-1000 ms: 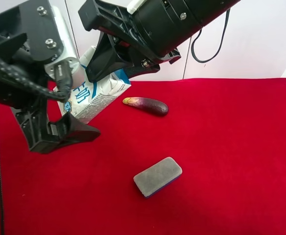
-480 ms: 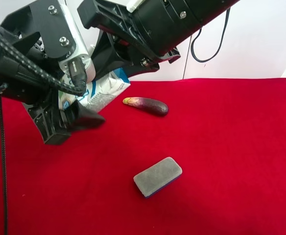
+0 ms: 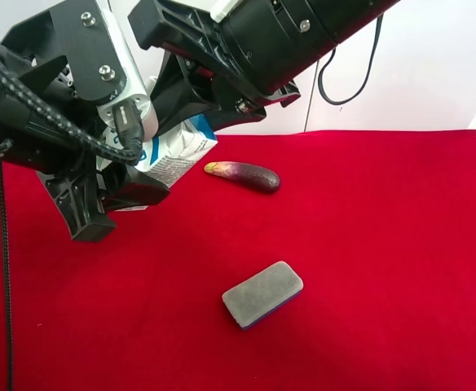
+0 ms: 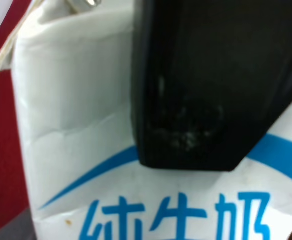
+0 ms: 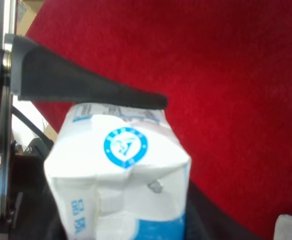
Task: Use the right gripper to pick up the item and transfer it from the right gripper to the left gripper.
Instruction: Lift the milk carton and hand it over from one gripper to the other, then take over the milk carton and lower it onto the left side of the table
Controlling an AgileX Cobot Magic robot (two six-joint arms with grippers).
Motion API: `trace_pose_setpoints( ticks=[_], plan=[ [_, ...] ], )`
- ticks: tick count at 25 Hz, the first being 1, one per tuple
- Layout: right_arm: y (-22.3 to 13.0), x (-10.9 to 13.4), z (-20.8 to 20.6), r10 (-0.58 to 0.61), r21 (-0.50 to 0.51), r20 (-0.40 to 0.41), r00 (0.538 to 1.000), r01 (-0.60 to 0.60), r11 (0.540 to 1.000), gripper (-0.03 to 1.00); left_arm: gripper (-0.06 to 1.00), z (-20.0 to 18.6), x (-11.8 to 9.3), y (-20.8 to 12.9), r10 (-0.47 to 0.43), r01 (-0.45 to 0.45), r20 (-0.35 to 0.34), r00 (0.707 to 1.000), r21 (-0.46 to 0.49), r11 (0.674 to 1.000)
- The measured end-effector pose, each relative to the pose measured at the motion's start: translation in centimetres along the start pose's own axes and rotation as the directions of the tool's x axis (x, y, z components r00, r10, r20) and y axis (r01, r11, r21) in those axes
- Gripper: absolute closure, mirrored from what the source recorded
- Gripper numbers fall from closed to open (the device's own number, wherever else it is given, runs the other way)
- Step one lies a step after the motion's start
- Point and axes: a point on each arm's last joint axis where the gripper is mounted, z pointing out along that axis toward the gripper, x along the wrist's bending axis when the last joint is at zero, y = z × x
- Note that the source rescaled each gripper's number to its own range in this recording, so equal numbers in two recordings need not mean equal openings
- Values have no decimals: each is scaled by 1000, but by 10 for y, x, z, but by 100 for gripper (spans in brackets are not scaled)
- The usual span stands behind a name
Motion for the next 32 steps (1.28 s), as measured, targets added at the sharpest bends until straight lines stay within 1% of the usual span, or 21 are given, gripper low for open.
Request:
trace_pose_setpoints(
  ticks=[1,2,3,4,5,6,7,10,20,21,25,32],
  plan=[
    [2,0,0,1,-22,1,1000,-1,1000,62,92,0,0,0,-4,4,6,1000,6,1000],
    [3,0,-1,0,-34,3,1000,0,999,38,92,1,-1,-1,-6,5,12,1000,14,1000],
    [4,0,-1,-1,-42,4,1000,1,999,21,92,1,-1,-1,-7,6,14,1000,17,1000],
    [5,0,-1,-9,-46,13,1000,10,999,13,92,1,-2,-2,-7,7,16,1000,19,1000],
    [5,-1,-1,-12,-46,16,1000,13,999,7,92,1,-2,-2,-7,7,16,1000,19,1000],
    [5,-1,-2,-14,-46,20,1000,15,999,3,92,1,-2,-2,-7,7,16,1000,20,1000],
    [5,-2,-2,-19,-46,25,1000,20,999,1,92,1,-2,-2,-7,7,17,1000,20,1000],
    [5,-2,-2,-20,-46,26,999,21,999,-1,92,1,-2,-2,-7,7,18,1000,24,1000],
    [0,-1,-3,2,8,14,1000,-2,1000,-2,93,1,-4,-3,14,-15,28,1000,33,999],
    [-1,-1,-3,2,21,13,1000,-2,1000,-2,93,1,-4,-3,14,-15,29,999,34,999],
    [-13,1,-4,-2,150,-9,1000,4,989,-2,93,1,-3,-3,12,-13,25,1000,34,999],
    [-23,4,-7,4,261,-34,999,5,965,-2,93,1,-3,-3,11,-12,25,1000,34,999]
  ],
)
